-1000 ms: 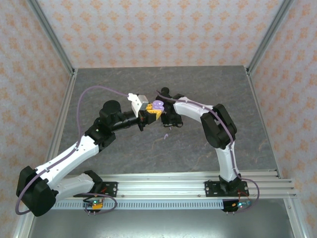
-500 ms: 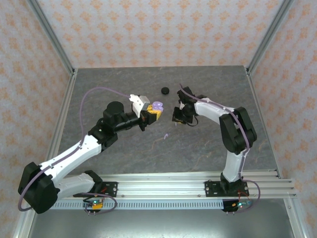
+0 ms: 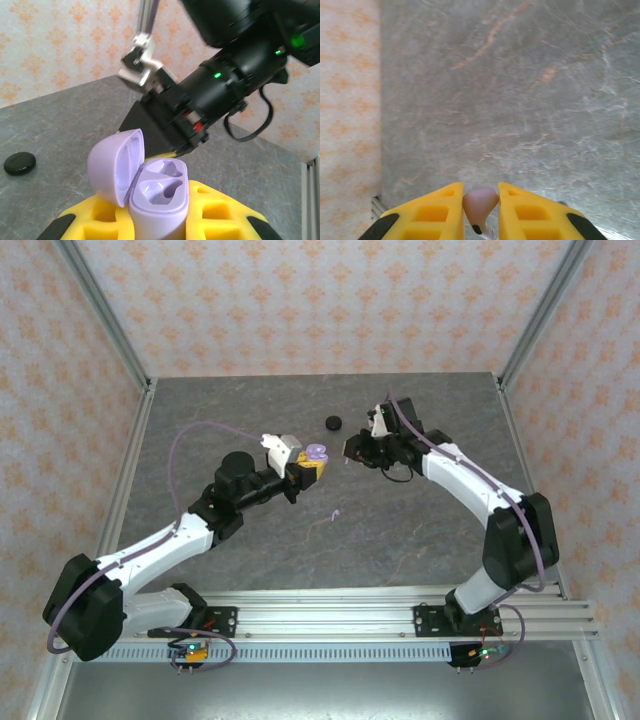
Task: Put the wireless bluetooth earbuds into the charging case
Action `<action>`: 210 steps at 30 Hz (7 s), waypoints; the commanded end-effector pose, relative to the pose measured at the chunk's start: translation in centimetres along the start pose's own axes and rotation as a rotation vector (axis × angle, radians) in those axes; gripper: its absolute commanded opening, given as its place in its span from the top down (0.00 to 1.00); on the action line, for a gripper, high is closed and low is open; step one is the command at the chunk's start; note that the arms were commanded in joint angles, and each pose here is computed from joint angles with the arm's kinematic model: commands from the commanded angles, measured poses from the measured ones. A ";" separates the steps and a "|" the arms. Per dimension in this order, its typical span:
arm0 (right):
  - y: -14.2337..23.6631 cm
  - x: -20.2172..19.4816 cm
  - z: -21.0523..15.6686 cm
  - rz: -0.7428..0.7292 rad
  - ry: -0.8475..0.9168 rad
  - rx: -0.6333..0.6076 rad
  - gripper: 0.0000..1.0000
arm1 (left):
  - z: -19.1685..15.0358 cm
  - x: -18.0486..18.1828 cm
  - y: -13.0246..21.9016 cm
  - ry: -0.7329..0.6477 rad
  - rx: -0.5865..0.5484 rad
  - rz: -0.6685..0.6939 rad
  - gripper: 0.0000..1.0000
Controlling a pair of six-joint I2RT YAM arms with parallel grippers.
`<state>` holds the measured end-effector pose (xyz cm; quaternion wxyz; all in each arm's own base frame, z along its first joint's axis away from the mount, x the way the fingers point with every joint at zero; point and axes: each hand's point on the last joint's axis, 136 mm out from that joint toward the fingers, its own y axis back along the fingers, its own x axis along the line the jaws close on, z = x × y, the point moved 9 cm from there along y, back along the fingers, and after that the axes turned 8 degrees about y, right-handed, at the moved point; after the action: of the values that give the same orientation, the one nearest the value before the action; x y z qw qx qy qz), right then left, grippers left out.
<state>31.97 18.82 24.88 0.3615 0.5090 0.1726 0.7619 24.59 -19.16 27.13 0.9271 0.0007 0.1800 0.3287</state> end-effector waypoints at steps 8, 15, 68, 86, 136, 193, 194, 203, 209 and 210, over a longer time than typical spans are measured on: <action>5.1 4.6 0.9 0.214 0.077 -0.141 0.79 | -0.5 0.5 -0.3 0.006 -0.076 0.028 0.94; 6.6 7.0 0.4 0.284 0.166 -0.171 0.79 | -0.8 0.7 -1.0 0.024 -0.066 0.018 0.94; 4.0 8.7 -0.9 0.206 0.286 -0.122 0.79 | 1.1 0.3 -2.8 0.099 -0.041 -0.037 0.93; 3.8 8.1 -1.1 0.187 0.278 -0.157 0.80 | 1.3 0.5 -3.1 0.134 -0.039 -0.016 0.92; -7.9 -12.1 -5.8 -0.688 0.001 0.297 0.75 | 0.5 1.4 -0.9 0.080 0.089 0.201 0.92; -7.8 -9.9 -3.5 -0.536 0.065 0.330 0.81 | 0.1 1.6 -1.7 0.110 0.095 0.186 0.92; -7.5 -9.8 -3.4 -0.514 0.058 0.313 0.81 | 0.0 1.7 -1.8 0.115 0.094 0.186 0.92; -4.9 -7.9 -2.9 -0.312 0.023 0.167 0.82 | -1.8 2.5 -2.7 0.138 0.099 0.181 0.92; -2.3 -5.3 -2.2 -0.156 0.053 0.048 0.82 | -3.1 3.0 -2.7 0.128 0.080 0.188 0.92; -1.9 -4.7 -2.1 -0.124 0.063 0.030 0.81 | -3.3 3.1 -2.8 0.129 0.081 0.190 0.92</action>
<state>31.82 16.30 17.33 0.4204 0.4906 0.2847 0.7082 27.24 -19.49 22.53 0.8710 0.0585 0.2667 0.4084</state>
